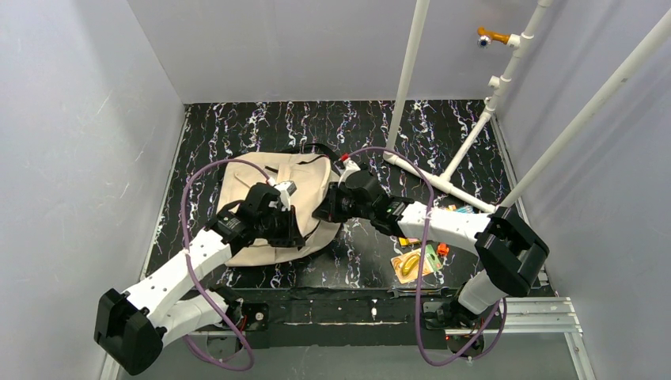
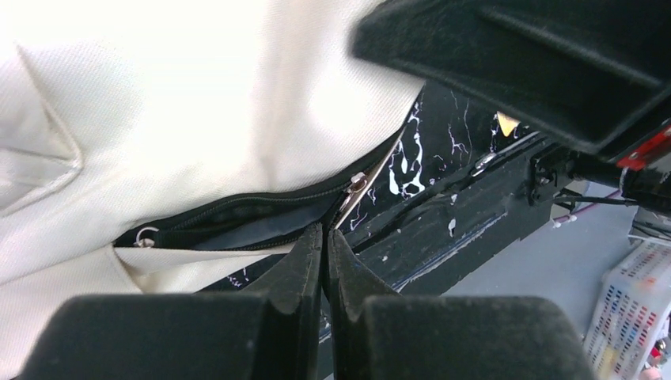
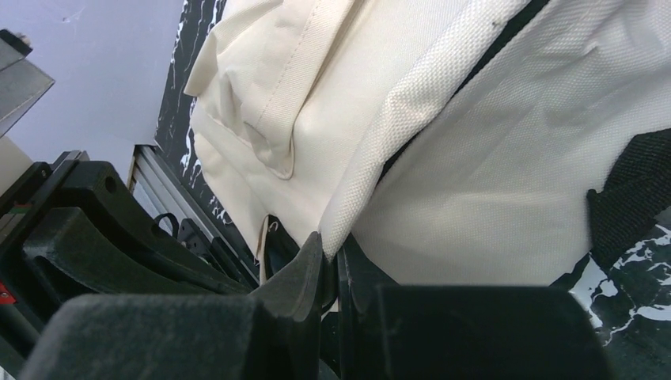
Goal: Pack the student bag
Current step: Zip the student bag at the center of the board.
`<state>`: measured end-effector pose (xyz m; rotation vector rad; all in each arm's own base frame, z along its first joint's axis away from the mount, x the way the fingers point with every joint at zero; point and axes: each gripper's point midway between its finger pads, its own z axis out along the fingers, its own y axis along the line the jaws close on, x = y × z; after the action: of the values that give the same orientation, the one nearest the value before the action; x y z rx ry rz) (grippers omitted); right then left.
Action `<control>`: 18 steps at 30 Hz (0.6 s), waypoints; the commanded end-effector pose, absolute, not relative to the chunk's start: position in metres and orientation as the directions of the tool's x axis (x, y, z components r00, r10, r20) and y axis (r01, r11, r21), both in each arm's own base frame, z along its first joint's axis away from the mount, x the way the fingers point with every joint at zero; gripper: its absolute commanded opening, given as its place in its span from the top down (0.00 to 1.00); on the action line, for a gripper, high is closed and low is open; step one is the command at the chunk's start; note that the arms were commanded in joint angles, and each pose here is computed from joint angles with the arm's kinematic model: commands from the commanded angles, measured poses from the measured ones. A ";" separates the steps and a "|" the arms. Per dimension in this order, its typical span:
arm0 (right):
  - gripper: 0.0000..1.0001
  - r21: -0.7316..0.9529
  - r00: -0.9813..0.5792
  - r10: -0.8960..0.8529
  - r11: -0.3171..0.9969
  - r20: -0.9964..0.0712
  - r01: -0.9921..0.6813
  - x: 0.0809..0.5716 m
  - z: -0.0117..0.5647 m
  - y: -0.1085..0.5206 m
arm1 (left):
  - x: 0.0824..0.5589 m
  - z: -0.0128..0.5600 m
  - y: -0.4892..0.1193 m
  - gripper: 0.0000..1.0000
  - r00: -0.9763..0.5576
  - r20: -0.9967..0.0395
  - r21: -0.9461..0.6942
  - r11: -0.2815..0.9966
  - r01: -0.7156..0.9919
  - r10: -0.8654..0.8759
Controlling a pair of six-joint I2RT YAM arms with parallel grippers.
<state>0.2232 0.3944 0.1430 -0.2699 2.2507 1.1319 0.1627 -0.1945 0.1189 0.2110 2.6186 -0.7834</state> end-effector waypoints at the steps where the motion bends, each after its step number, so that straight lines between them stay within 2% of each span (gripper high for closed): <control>1: 0.99 0.673 -0.753 0.162 0.594 -0.638 -0.441 0.252 0.165 0.384 | 0.147 0.106 -0.167 1.00 -0.932 -0.363 -0.411 0.896 0.171 0.011; 5: 0.99 0.659 -0.745 0.178 0.624 -0.643 -0.420 0.269 0.156 0.371 | 0.142 0.097 -0.149 1.00 -0.939 -0.337 -0.358 0.931 0.065 -0.065; 11: 0.99 0.674 -0.751 0.205 0.627 -0.628 -0.392 0.297 0.144 0.354 | 0.126 0.071 -0.110 1.00 -0.908 -0.267 -0.220 0.937 -0.269 -0.324; 14: 0.99 0.667 -0.748 0.186 0.620 -0.637 -0.414 0.301 0.143 0.351 | 0.117 0.059 -0.084 1.00 -0.871 -0.274 -0.105 0.913 -0.394 -0.407; 18: 0.99 0.651 -0.740 0.133 0.592 -0.660 -0.475 0.295 0.146 0.354 | 0.119 0.058 -0.074 1.00 -0.839 -0.310 -0.078 0.891 -0.446 -0.447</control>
<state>0.2590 0.3645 0.1258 -0.2468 2.2847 1.1998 0.1567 -0.1349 0.0845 -0.5079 2.6641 -0.4171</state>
